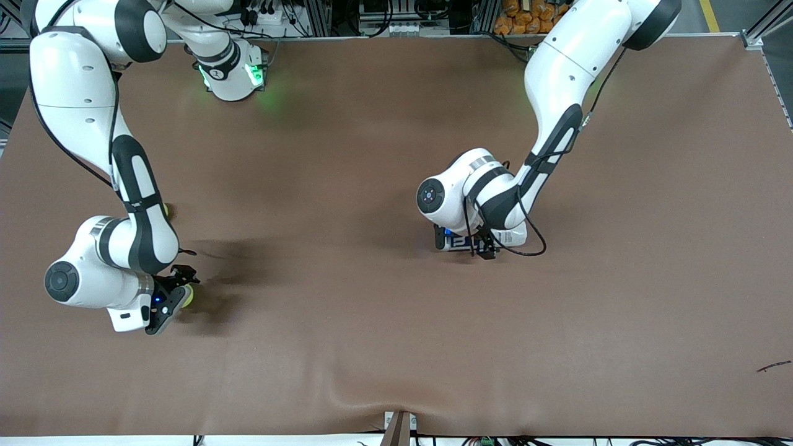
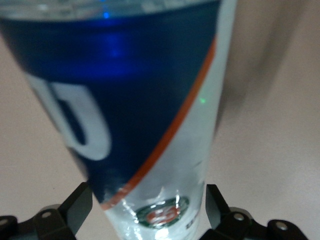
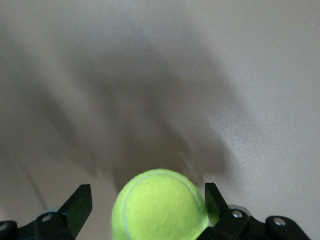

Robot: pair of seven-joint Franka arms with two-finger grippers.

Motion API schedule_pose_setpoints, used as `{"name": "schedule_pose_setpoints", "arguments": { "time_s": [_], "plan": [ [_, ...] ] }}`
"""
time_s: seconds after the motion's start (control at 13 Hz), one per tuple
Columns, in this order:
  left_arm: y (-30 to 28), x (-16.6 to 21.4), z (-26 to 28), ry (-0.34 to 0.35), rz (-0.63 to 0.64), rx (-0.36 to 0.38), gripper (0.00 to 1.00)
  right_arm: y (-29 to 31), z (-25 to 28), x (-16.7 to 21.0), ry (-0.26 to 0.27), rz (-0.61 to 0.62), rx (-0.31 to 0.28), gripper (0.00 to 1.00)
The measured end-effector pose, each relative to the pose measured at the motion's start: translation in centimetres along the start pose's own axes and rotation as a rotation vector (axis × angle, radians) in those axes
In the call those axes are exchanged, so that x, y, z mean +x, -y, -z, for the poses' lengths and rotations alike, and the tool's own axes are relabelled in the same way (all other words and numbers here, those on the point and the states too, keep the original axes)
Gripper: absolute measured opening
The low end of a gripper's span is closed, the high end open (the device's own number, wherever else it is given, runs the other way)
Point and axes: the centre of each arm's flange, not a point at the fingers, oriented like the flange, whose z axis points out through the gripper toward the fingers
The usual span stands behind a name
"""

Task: Insert tennis ball vertically with right arm
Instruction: 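Grasp the tennis ball with the right gripper while the left gripper grasps the can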

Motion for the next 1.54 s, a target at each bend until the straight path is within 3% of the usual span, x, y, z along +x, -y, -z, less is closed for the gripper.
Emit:
{"name": "schedule_pose_setpoints", "arguments": {
  "time_s": [0.38, 0.46, 0.62, 0.69, 0.92, 1.23, 1.54],
  "plan": [
    [0.1, 0.1, -0.5, 0.004, 0.003, -0.006, 1.00, -0.4, 0.1, -0.7, -0.001, 0.013, 0.000, 1.00],
    [0.1, 0.2, -0.6, 0.005, 0.006, -0.007, 1.00, -0.4, 0.1, -0.7, -0.001, 0.013, 0.000, 0.93],
    [0.1, 0.2, -0.7, 0.006, 0.017, -0.008, 1.00, -0.6, 0.2, -1.0, -0.003, 0.008, -0.001, 0.70],
    [0.1, 0.2, -0.8, 0.006, 0.019, -0.009, 1.00, -0.8, 0.3, -1.2, -0.006, 0.003, -0.003, 0.67],
    [0.2, 0.2, -0.8, 0.007, 0.021, -0.009, 0.99, -1.2, 0.6, -1.6, -0.010, 0.005, -0.009, 0.67],
    [0.2, 0.2, -0.9, 0.007, 0.034, -0.010, 0.83, -1.3, 2.3, 0.0, -0.030, 0.043, -0.044, 0.67],
    [0.3, 0.2, -0.7, 0.003, 0.039, -0.007, 0.78, -1.9, 4.8, 1.1, -0.064, 0.031, -0.105, 0.67]
  ]
}}
